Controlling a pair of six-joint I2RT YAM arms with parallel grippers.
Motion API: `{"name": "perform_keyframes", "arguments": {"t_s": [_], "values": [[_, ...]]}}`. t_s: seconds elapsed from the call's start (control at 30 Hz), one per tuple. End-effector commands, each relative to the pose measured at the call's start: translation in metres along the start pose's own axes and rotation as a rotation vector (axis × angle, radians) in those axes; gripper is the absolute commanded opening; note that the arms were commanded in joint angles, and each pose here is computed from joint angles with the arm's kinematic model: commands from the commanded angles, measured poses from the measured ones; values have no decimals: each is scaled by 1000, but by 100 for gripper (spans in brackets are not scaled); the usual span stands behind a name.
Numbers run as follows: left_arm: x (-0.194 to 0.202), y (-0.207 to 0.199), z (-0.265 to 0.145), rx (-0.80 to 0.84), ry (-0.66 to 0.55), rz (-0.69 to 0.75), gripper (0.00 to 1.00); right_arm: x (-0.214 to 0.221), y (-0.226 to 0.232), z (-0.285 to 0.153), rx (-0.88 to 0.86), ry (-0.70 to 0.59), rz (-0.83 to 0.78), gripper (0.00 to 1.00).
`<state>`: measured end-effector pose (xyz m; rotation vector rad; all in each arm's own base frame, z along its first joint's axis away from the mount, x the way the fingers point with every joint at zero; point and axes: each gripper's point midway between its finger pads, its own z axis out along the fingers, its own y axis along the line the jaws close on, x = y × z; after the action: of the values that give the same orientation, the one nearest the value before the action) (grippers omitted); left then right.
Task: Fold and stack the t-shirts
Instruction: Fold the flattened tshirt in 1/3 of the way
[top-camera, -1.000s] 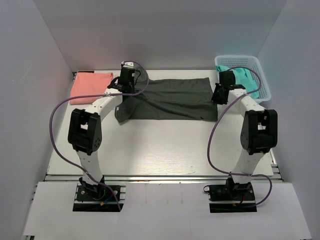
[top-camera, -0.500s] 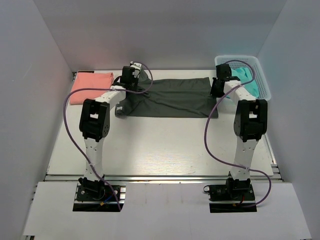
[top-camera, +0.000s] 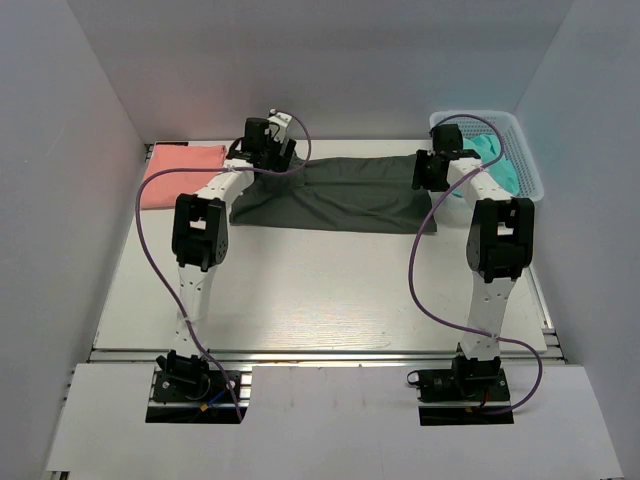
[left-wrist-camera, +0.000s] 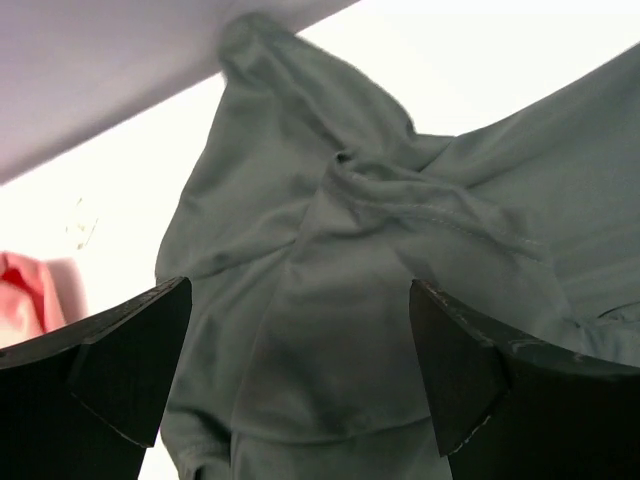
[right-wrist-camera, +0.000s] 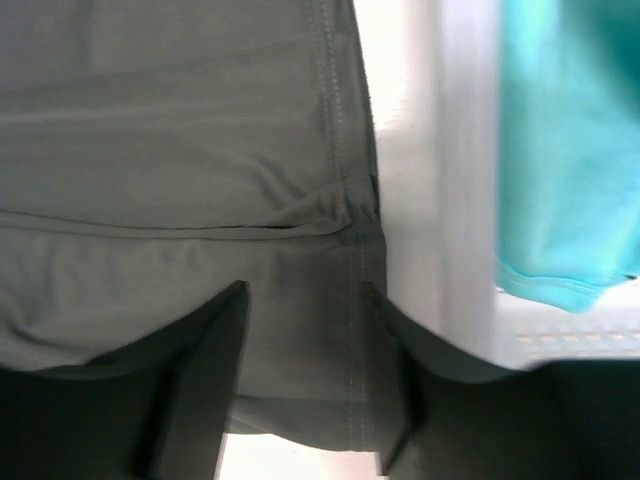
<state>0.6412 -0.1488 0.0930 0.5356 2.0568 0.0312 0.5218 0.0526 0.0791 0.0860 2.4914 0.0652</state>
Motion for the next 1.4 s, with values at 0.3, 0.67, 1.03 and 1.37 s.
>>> {"name": "perform_keyframes", "arguments": {"t_s": [0.3,0.67,1.03,1.37], "values": [[30,29,-130,-224,222,-374,100,4,48,-59,-211,-78,-56,90],[150,27,-170,-376,443,-641,100,77,24,-41,-44,32,133,90],[176,33,-136,-334,462,-737,81,91,-24,-43,169,-42,395,90],[187,20,-120,-247,478,-745,32,97,-20,-14,89,10,421,55]]}}
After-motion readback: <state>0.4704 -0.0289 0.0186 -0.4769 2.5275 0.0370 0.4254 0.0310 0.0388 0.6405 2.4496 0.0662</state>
